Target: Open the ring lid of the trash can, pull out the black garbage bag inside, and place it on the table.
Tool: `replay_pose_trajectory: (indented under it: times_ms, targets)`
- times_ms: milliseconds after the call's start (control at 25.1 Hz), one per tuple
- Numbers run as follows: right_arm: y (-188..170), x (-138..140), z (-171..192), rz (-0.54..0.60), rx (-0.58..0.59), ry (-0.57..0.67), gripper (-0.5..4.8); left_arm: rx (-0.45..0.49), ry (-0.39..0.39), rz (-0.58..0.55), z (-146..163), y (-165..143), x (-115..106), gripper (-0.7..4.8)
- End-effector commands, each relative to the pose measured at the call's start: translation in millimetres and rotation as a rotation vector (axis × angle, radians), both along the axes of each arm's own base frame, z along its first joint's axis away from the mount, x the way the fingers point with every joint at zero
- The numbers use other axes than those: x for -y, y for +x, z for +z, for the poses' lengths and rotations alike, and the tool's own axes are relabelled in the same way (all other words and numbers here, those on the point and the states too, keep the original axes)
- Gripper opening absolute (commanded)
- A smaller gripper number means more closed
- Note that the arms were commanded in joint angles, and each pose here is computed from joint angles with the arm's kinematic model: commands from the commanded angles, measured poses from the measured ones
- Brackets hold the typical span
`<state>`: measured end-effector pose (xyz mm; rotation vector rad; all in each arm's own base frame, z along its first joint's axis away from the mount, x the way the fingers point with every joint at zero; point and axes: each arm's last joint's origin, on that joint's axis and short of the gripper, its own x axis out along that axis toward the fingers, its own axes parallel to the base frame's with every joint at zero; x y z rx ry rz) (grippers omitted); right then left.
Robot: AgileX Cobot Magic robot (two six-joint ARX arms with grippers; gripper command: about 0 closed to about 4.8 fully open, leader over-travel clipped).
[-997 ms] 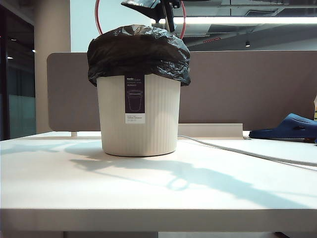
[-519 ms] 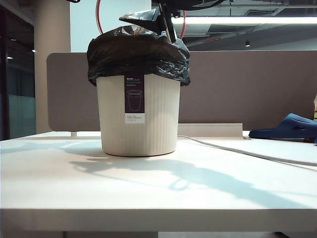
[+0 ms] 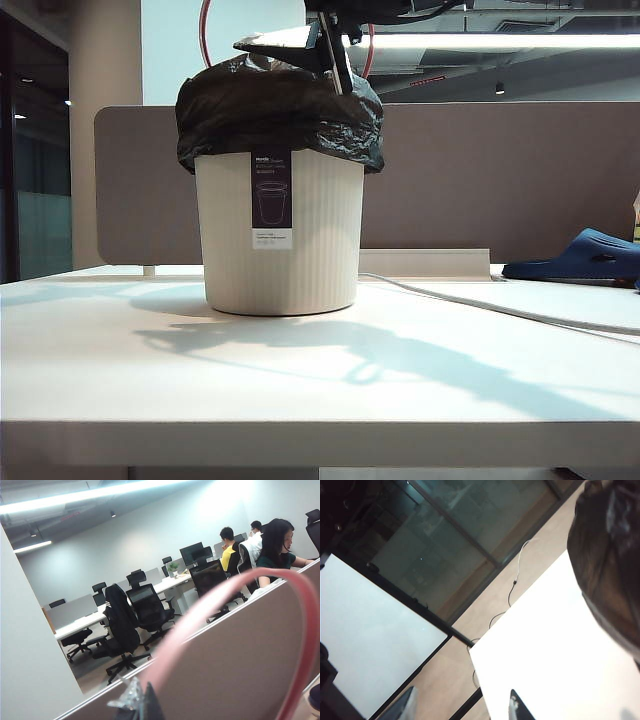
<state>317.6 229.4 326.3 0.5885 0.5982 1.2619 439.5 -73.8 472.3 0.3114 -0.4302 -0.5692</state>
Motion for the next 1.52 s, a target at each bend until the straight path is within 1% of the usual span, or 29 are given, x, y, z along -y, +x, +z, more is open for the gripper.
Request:
replay_pose_trajectory:
  times_ms: [40, 199, 399, 598, 957, 997, 1077, 1117, 1157, 1237, 1356, 1396, 1516]
  targets:
    - [-1.5, 0.2, 4.0, 0.014, 0.021, 0.003, 2.33, 0.005, -0.002, 0.026, -4.1, 4.9, -0.5, -0.06]
    - [-1.1, 0.2, 4.3, 0.002, 0.025, 0.004, 2.3, -0.008, 0.016, 0.032, -15.1, 14.1, 0.8, -0.06]
    - [2.2, 3.1, 6.9, -0.047, 0.056, 0.014, 2.3, -0.078, 0.026, 0.03, -28.0, 21.6, 2.2, -0.06]
    - [10.6, 11.4, 11.3, -0.176, 0.151, 0.016, 2.29, -0.086, 0.022, 0.017, -27.3, 20.7, 2.5, -0.06]
    - [23.4, 29.9, 23.0, -0.32, 0.32, 0.055, 2.29, -0.091, 0.023, 0.017, -27.5, 20.5, 2.5, -0.06]
    - [24.4, 31.5, 24.1, -0.337, 0.337, 0.058, 2.25, -0.09, 0.023, 0.017, -27.5, 20.5, 2.5, -0.06]
    - [25.3, 32.4, 26.3, -0.376, 0.382, 0.056, 2.0, -0.09, 0.023, 0.017, -27.5, 20.5, 2.5, -0.06]
    - [25.8, 32.8, 27.6, -0.396, 0.414, 0.05, 2.0, -0.09, 0.023, 0.017, -27.5, 20.5, 2.5, -0.06]
    - [26.8, 33.2, 31.7, -0.435, 0.479, 0.025, 2.01, -0.09, 0.023, 0.017, -27.5, 20.5, 2.5, -0.07]
    - [29.0, 32.0, 39.1, -0.459, 0.545, -0.005, 2.01, -0.09, 0.023, 0.017, -27.4, 20.5, 2.5, -0.07]
    - [36.6, 28.4, 46.0, -0.466, 0.557, -0.026, 2.01, -0.085, 0.022, 0.017, -26.9, 20.4, 2.4, -0.06]
    - [40.6, 27.0, 48.8, -0.485, 0.576, -0.048, 2.01, -0.085, 0.022, 0.017, -26.6, 20.3, 2.4, -0.06]
    - [45.2, 24.7, 52.7, -0.493, 0.599, -0.08, 2.01, -0.084, 0.022, 0.017, -26.4, 20.2, 2.4, -0.06]
